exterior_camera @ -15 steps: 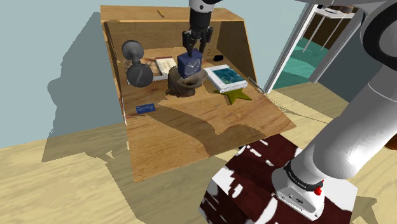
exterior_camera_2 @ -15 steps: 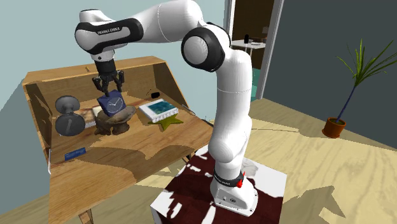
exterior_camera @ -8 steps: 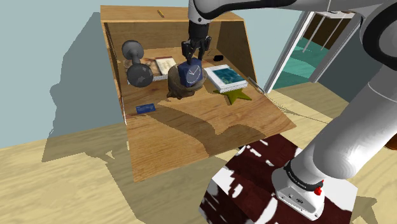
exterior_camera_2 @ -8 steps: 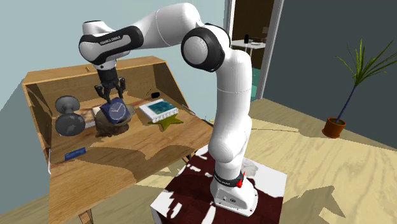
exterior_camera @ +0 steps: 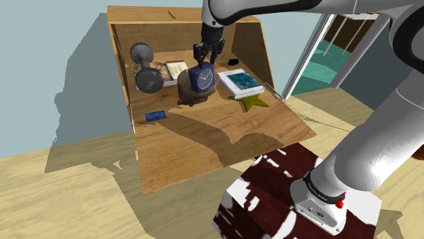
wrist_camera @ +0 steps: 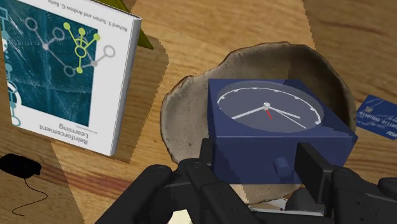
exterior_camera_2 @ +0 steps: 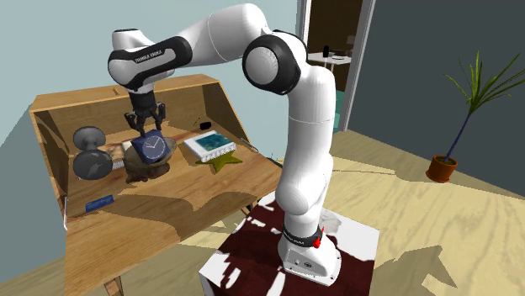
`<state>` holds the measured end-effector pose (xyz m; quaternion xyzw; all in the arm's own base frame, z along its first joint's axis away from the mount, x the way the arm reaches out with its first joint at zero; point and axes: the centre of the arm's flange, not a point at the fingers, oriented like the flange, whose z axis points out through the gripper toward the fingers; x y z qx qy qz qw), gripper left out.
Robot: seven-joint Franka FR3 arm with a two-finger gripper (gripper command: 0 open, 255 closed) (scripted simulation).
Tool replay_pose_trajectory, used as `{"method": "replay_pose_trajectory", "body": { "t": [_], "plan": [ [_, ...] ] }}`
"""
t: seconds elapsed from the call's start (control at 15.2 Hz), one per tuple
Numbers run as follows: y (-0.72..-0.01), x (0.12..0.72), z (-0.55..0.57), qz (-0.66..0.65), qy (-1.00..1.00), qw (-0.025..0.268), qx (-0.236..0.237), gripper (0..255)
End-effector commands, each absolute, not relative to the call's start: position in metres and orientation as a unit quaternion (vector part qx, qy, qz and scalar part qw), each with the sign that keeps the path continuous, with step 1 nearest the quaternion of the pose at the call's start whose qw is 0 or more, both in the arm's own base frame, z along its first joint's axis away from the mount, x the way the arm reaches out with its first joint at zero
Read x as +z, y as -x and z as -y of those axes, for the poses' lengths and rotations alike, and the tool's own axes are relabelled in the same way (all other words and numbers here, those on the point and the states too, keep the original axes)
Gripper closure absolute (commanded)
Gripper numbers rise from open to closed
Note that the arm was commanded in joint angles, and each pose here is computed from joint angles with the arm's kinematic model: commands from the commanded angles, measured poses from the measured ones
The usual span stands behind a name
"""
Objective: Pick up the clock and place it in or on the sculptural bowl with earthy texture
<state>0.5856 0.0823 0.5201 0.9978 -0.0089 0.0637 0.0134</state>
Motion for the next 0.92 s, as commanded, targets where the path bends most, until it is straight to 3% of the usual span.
{"method": "replay_pose_trajectory", "body": {
  "t": [0.0,0.26,0.33,0.66,0.86],
  "plan": [
    [-0.588,0.488,-0.083,0.008,-0.999,0.017,0.031,255],
    [-0.588,0.488,-0.083,0.008,-0.999,0.017,0.031,255],
    [-0.591,0.492,-0.08,0.008,-0.999,0.016,0.031,0],
    [-0.588,0.488,-0.083,0.008,-0.999,0.017,0.031,0],
    [-0.585,0.527,-0.085,0.008,-0.999,0.017,0.031,0]
  ]
}}
